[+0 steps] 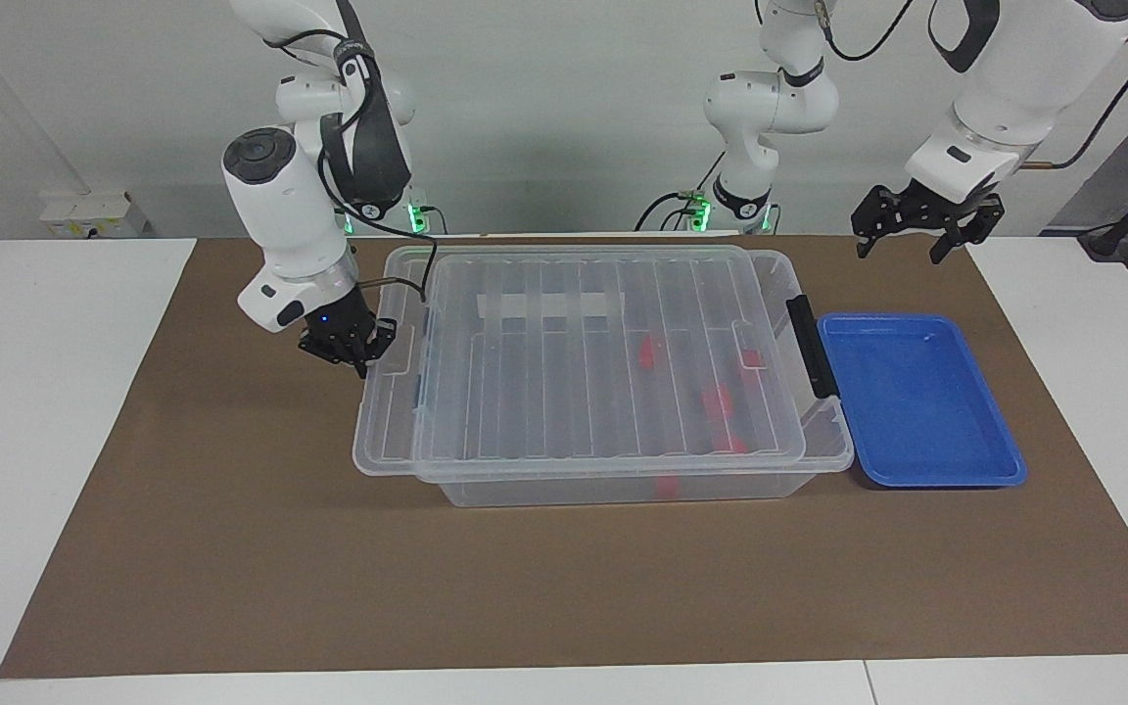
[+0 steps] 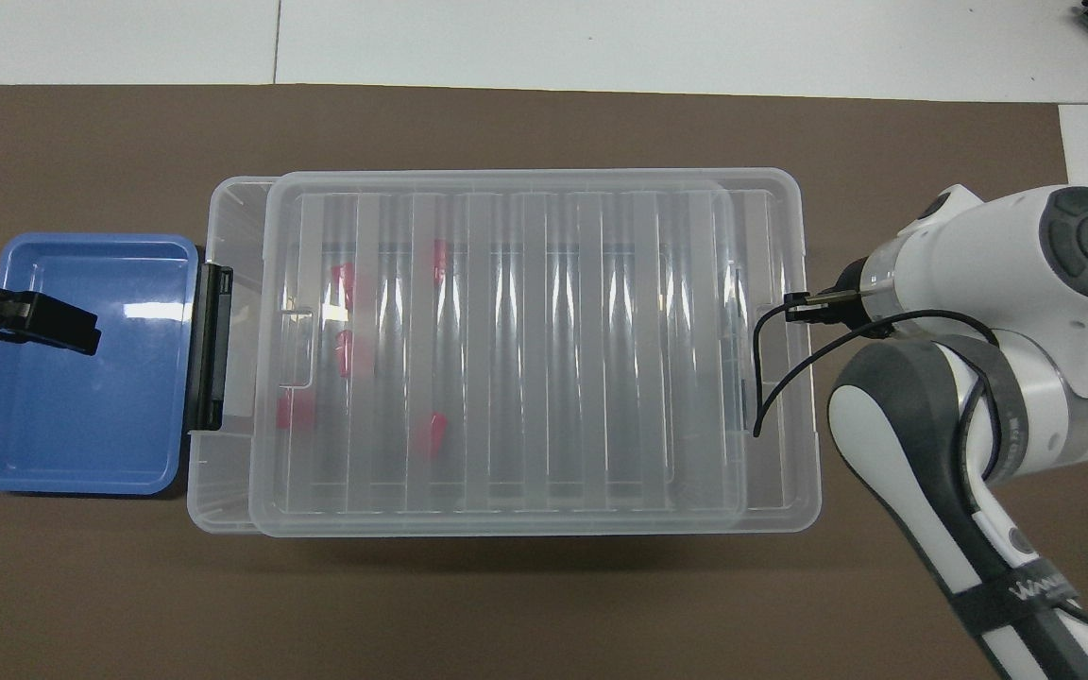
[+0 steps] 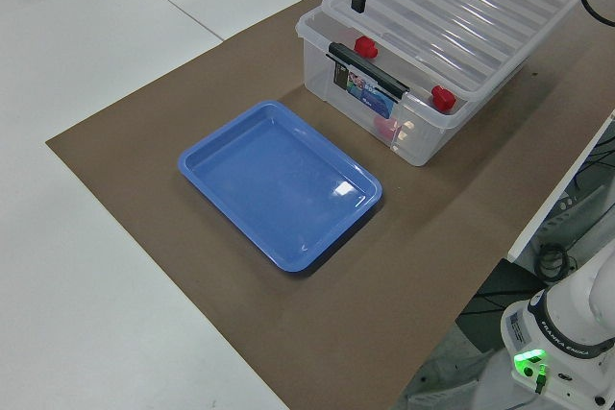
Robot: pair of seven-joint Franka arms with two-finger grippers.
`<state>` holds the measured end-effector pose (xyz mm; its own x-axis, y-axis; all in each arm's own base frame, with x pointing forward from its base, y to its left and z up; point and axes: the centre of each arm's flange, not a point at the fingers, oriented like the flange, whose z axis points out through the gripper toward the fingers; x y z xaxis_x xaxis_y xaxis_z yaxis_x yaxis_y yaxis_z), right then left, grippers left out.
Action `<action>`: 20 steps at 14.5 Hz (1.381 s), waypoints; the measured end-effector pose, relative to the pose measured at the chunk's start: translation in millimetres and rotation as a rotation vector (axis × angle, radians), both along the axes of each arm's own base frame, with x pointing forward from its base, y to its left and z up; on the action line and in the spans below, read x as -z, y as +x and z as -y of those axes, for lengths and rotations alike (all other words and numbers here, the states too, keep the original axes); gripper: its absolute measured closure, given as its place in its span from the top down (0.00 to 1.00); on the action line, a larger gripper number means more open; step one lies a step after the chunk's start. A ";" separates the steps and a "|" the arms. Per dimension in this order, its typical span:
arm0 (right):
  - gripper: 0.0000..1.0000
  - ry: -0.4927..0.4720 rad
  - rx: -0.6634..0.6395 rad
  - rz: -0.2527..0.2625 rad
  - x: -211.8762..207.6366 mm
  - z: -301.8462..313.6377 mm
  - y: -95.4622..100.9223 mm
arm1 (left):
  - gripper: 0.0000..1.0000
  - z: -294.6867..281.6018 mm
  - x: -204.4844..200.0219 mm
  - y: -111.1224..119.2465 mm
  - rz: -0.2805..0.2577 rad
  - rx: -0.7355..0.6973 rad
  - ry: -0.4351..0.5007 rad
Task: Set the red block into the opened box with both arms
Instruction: 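Push the clear lid fully over the box with the right gripper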
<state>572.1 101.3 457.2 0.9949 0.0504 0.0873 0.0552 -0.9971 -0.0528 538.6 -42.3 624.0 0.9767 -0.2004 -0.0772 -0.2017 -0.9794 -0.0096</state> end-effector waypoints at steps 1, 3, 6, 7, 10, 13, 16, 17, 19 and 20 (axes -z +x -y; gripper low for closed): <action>0.01 0.003 0.005 0.001 0.5 -5.2 -0.2 | 1.00 0.0 0.0 0.0 0.000 0.000 0.000; 0.01 0.007 0.008 0.005 1.6 -13.2 -0.5 | 1.00 0.0 0.0 0.0 0.000 0.000 0.000; 0.01 0.011 0.016 0.011 1.1 -17.0 -0.3 | 1.00 0.0 0.0 0.0 0.000 0.000 0.000; 0.01 0.012 0.030 0.011 0.9 -18.0 -0.4 | 1.00 0.0 0.0 0.0 0.000 0.000 0.000; 0.01 0.018 0.050 0.011 -0.3 -28.0 -1.9 | 1.00 0.0 0.0 -0.1 -0.001 0.000 0.000; 0.01 0.020 0.050 0.010 0.0 -33.8 -3.2 | 1.00 0.0 0.0 -0.1 -0.001 0.000 0.000; 0.01 0.021 0.050 0.010 0.1 -33.9 -3.1 | 1.00 0.0 0.0 -0.1 -0.001 0.000 0.000; 0.01 0.021 0.050 0.010 0.1 -33.9 -3.1 | 1.00 0.0 0.0 -0.1 -0.001 0.000 0.000; 0.01 0.021 0.050 0.009 0.2 -33.9 -3.1 | 1.00 0.0 0.0 -0.1 -0.001 0.000 0.000; 0.01 0.021 0.050 0.009 0.2 -33.9 -3.1 | 1.00 0.0 0.0 -0.1 -0.001 0.000 0.000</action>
